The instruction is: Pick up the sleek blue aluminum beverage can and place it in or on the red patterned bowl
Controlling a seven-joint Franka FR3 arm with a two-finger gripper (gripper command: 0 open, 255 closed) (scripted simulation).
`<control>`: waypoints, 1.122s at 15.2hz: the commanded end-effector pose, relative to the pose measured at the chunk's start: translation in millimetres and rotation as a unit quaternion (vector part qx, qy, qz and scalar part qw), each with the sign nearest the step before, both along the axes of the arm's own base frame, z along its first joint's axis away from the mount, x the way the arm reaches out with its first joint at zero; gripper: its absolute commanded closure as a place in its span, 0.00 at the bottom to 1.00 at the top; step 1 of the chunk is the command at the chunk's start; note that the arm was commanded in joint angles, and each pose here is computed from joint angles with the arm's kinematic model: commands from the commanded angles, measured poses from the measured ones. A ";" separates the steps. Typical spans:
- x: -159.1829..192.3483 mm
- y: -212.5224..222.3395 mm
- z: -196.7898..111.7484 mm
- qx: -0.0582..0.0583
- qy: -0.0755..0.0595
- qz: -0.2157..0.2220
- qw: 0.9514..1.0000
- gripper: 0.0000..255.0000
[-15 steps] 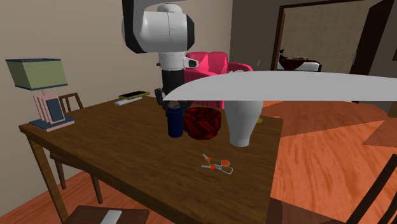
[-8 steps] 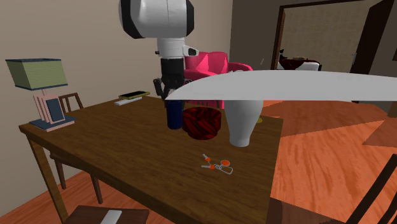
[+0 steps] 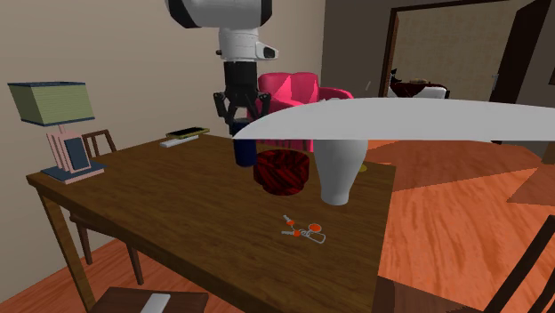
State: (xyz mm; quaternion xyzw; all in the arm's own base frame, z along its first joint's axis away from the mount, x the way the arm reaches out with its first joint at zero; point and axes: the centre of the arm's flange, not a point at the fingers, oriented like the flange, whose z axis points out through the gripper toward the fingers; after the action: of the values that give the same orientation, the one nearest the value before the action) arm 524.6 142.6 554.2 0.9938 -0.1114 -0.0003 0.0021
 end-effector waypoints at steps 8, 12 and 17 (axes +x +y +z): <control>21.3 -14.5 38.2 0.000 0.000 0.000 1.000 1.00; 64.3 -44.1 46.3 0.000 0.000 0.000 1.000 1.00; 118.0 -81.1 56.4 0.000 0.000 0.000 1.000 1.00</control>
State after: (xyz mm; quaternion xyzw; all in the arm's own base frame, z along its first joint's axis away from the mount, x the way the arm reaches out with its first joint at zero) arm 631.5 69.0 608.6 0.9937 -0.1117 -0.0007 0.0020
